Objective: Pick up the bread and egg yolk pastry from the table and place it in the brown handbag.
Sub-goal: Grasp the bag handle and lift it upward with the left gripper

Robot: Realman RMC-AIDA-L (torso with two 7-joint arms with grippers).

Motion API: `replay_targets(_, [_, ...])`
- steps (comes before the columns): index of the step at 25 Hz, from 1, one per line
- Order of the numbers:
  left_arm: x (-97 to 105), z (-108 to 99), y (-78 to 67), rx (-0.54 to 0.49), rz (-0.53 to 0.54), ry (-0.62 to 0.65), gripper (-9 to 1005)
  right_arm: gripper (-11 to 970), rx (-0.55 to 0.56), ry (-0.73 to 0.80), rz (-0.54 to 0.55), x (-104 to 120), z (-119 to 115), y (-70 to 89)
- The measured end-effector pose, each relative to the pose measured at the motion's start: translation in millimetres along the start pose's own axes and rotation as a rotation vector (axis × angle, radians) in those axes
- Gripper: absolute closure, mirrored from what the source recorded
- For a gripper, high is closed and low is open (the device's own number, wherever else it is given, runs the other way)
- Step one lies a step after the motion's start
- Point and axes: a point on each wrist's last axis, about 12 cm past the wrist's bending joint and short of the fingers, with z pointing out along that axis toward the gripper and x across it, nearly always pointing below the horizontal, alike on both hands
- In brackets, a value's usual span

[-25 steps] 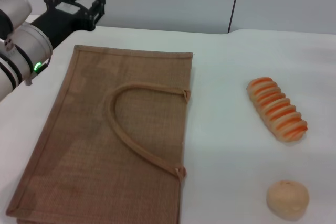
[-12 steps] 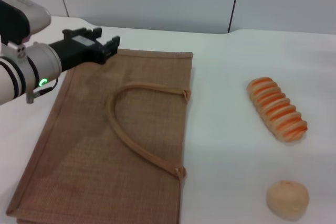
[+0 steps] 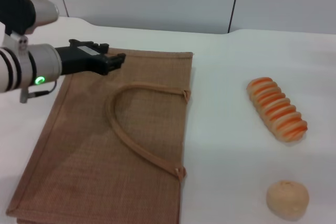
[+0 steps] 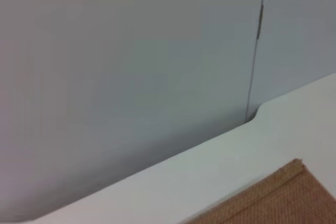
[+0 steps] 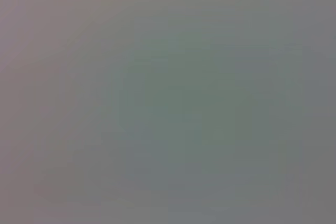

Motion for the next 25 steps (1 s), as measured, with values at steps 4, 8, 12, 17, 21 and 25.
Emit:
replay_targets(4, [-6.8, -6.4, 4.1, 0.02, 0.003, 0.055, 497, 199, 0.001, 0.008, 0.0, 0.5, 0.8, 0.5])
replay_targets(8, [-14.1, -11.5, 7.3, 0.042, 0.024, 0.109, 497, 199, 0.0, 0.008, 0.001, 0.3, 1.4, 1.2])
replay_targets(12, [-17.8, -14.7, 12.1, 0.049, 0.015, 0.16, 498, 200, -0.002, 0.008, 0.001, 0.1, 1.7, 1.8])
replay_targets(17, [-18.1, -15.8, 16.8, 0.04, 0.009, 0.22, 498, 200, -0.002, 0.007, 0.005, 0.0, 1.8, 1.8])
replay_targets(21, [-17.8, -13.6, 15.2, 0.046, 0.018, 0.25, 499, 200, -0.002, 0.007, 0.007, -0.4, 2.2, 1.7])
replay_targets(25, [-14.8, -5.9, 13.3, 0.059, 0.002, 0.282, 499, 200, 0.0, 0.005, 0.009, -0.7, 2.3, 1.5])
